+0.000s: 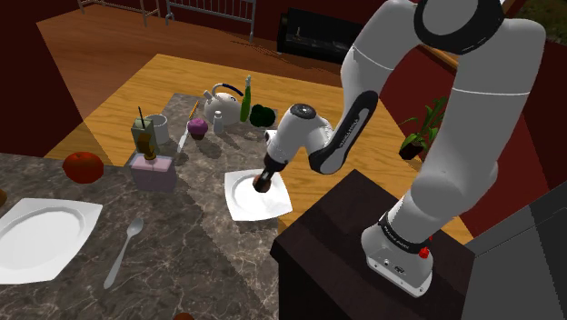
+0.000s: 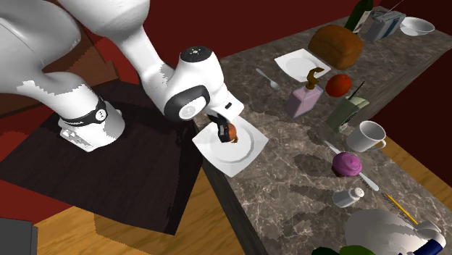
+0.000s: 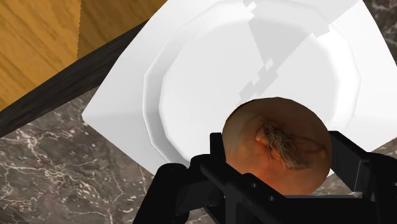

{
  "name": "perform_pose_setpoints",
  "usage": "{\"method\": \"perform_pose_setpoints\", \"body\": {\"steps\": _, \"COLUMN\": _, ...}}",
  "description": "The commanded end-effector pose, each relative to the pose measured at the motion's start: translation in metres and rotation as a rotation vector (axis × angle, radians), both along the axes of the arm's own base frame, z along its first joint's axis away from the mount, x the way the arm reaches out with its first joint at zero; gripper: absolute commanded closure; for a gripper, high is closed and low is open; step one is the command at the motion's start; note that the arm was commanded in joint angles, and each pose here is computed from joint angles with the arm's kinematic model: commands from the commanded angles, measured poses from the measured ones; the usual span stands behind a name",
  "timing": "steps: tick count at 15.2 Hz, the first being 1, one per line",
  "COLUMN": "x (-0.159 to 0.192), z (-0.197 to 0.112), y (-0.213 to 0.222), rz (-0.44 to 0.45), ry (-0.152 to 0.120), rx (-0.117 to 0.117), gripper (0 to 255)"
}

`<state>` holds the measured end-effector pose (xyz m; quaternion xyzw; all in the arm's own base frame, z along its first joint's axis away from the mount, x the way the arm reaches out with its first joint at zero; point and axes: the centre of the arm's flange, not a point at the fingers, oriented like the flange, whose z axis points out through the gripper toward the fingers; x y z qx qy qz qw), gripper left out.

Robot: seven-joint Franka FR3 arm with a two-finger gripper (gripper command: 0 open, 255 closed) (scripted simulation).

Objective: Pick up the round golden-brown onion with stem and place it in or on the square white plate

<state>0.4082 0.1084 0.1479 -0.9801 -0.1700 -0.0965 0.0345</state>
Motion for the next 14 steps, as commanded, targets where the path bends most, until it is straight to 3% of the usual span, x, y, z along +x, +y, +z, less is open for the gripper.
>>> {"method": "perform_pose_setpoints", "body": {"steps": 1, "x": -0.001, "z": -0.011, "y": -0.001, "rz": 0.001, "ry": 0.000, "rx": -0.001, "gripper": 255}}
{"method": "perform_pose_setpoints", "body": {"steps": 4, "x": -0.001, "z": -0.025, "y": -0.001, "rz": 0.001, "ry": 0.000, "rx": -0.001, "gripper": 255}}
{"method": "perform_pose_setpoints", "body": {"steps": 12, "x": -0.001, "z": -0.025, "y": -0.001, "rz": 0.001, "ry": 0.000, "rx": -0.001, "gripper": 255}}
{"method": "perform_pose_setpoints", "body": {"steps": 13, "x": 0.000, "z": -0.025, "y": -0.001, "rz": 0.001, "ry": 0.000, "rx": -0.001, "gripper": 0}}
{"method": "perform_pose_setpoints", "body": {"steps": 14, "x": 0.000, "z": -0.025, "y": -0.001, "rz": 0.001, "ry": 0.000, "rx": -0.001, "gripper": 0}}
